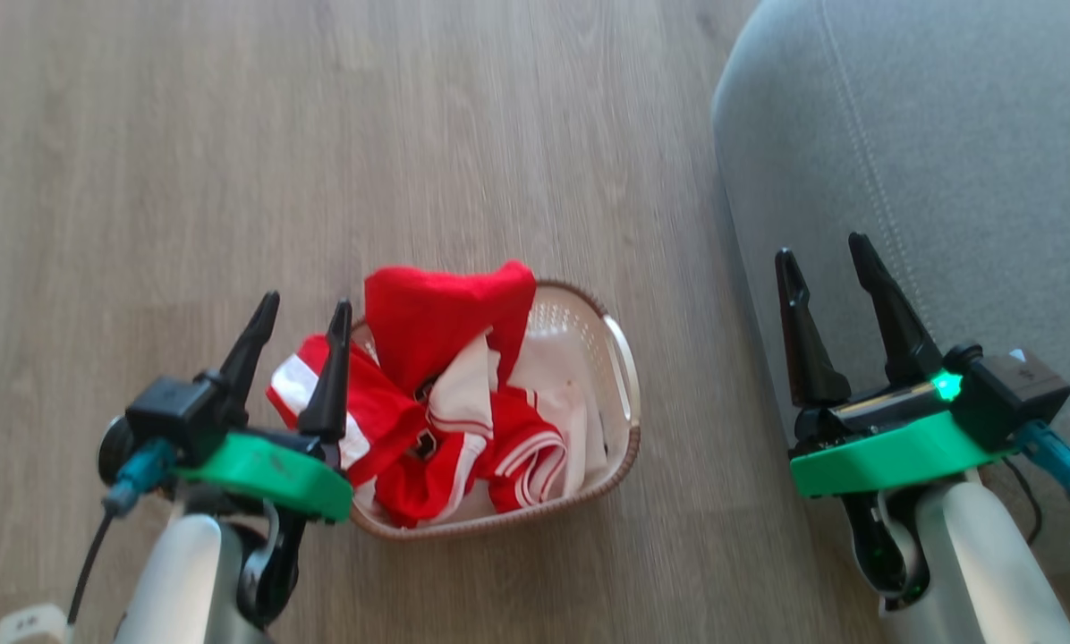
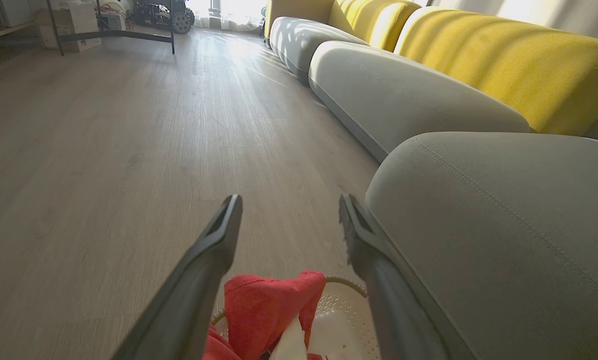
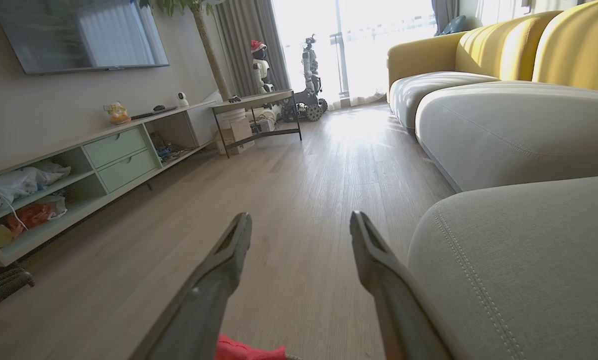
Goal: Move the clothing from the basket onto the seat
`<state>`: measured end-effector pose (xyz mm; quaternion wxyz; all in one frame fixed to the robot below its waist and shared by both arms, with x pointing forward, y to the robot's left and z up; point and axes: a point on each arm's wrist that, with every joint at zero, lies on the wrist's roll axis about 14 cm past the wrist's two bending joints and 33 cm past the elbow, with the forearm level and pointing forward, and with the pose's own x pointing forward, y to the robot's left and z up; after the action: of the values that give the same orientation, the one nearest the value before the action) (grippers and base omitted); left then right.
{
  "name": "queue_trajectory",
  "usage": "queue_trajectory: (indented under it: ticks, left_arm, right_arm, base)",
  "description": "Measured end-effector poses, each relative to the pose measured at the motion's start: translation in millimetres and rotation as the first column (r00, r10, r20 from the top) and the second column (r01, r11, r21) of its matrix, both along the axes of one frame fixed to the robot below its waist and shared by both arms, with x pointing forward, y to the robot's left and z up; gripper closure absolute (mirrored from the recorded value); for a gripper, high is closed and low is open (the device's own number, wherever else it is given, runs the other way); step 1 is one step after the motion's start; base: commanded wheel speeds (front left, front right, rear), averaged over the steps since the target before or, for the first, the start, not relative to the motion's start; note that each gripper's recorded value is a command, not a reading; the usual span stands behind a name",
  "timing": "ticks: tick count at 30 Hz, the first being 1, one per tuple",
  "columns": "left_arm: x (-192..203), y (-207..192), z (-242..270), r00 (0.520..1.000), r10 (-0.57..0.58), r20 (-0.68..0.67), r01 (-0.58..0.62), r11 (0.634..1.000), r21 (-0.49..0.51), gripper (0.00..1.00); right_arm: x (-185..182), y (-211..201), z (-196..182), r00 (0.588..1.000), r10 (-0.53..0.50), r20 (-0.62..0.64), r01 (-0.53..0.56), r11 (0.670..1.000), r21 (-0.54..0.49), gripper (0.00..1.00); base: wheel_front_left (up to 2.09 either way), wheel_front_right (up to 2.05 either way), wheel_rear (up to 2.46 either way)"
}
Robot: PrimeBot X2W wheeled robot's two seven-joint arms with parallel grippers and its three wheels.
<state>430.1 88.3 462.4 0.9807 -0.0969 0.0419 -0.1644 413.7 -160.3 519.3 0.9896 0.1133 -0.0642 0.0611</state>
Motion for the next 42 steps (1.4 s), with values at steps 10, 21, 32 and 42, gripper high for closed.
queue_trajectory:
  ticks: [10,21,32,42]
  left_arm:
    - [34.0,-20.6,-46.6,0.991,-0.055,-0.121,0.055,0.998,0.004,0.0]
    - [46.1,-38.3,-139.3,0.924,-0.104,-0.368,0.113,0.994,0.004,0.0]
    - [46.7,-60.8,-215.6,0.815,-0.167,-0.555,0.203,0.979,0.004,0.0]
    - [38.6,-72.9,-278.8,0.698,-0.189,-0.691,0.264,0.965,0.002,0.0]
  right_arm:
    - [25.0,-3.4,-21.8,0.999,-0.007,-0.039,0.006,1.0,-0.017,0.0]
    - [58.8,0.1,-41.6,0.999,0.008,-0.05,-0.009,1.0,-0.021,0.0]
    - [91.5,-7.7,-58.7,0.999,-0.005,-0.036,0.004,0.999,-0.037,0.0]
    - [108.5,-10.1,-77.9,0.999,-0.01,-0.035,0.01,1.0,-0.017,0.0]
  base:
    - [0.0,0.0,0.0]
    - [0.0,0.0,0.0]
    - [0.0,0.0,0.0]
    - [0.0,0.0,0.0]
